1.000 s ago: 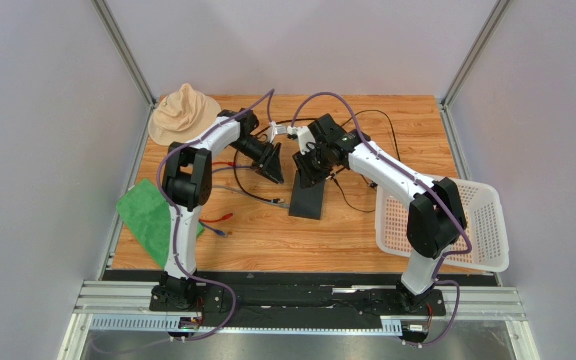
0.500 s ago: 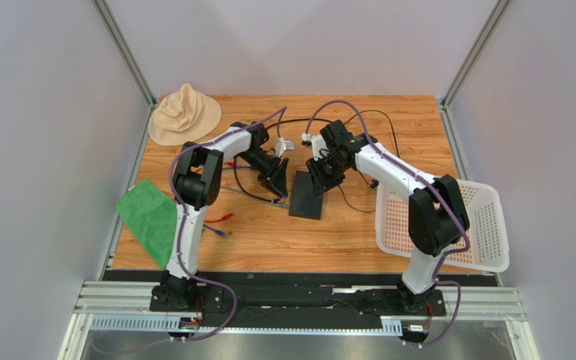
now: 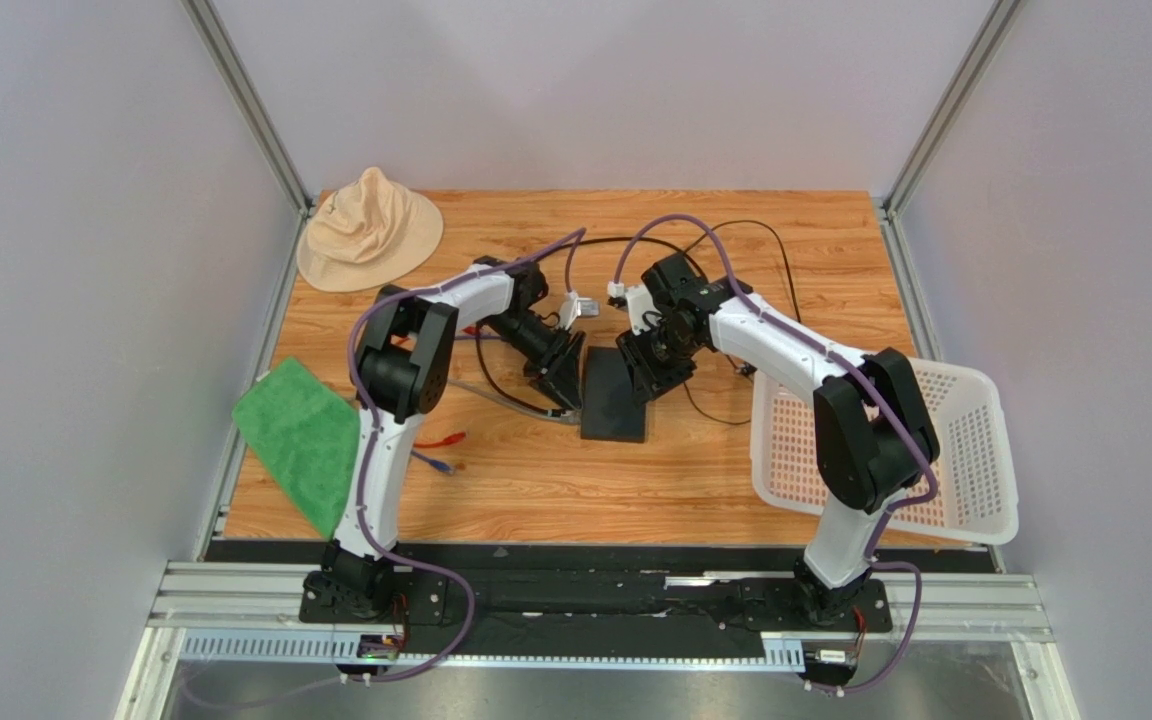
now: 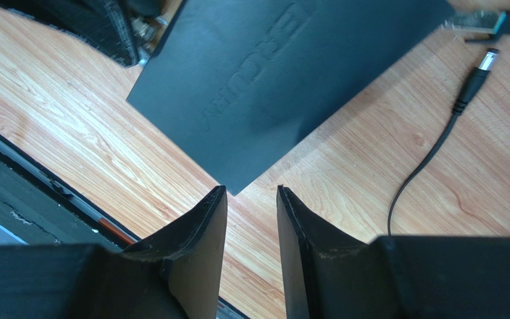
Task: Pull the plug from the switch port
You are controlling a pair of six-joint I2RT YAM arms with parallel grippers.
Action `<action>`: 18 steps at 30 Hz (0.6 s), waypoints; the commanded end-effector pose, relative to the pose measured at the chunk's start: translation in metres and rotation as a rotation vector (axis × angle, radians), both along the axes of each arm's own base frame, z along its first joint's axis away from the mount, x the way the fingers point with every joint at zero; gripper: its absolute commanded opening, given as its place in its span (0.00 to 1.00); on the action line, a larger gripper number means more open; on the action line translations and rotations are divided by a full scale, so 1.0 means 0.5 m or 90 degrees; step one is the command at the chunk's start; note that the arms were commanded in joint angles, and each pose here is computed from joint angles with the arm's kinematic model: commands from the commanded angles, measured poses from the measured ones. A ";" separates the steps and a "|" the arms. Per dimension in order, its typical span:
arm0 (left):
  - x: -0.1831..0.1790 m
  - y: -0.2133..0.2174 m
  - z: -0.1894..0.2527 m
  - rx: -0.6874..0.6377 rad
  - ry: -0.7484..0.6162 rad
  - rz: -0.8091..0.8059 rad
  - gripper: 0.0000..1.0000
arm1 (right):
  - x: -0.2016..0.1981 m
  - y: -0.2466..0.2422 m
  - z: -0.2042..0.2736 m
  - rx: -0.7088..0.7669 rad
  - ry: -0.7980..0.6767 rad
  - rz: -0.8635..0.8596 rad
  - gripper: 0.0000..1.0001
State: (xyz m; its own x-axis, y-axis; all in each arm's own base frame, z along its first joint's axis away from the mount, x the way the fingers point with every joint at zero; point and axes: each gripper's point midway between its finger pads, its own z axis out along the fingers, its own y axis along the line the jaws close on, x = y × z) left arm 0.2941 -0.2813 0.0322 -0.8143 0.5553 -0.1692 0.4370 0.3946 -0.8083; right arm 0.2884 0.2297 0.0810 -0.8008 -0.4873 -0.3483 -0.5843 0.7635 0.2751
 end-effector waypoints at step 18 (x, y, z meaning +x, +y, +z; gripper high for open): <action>-0.014 0.055 0.123 -0.076 -0.140 0.012 0.53 | 0.010 -0.003 0.011 -0.004 -0.036 0.010 0.39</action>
State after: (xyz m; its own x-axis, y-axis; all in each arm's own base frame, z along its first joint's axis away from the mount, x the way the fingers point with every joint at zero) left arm 0.2885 -0.2264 0.0504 -0.8275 0.5122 -0.2299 0.5031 0.4949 -0.7085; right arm 0.2813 0.2183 0.0673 -0.8038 -0.5063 -0.3124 -0.5830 0.7747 0.2447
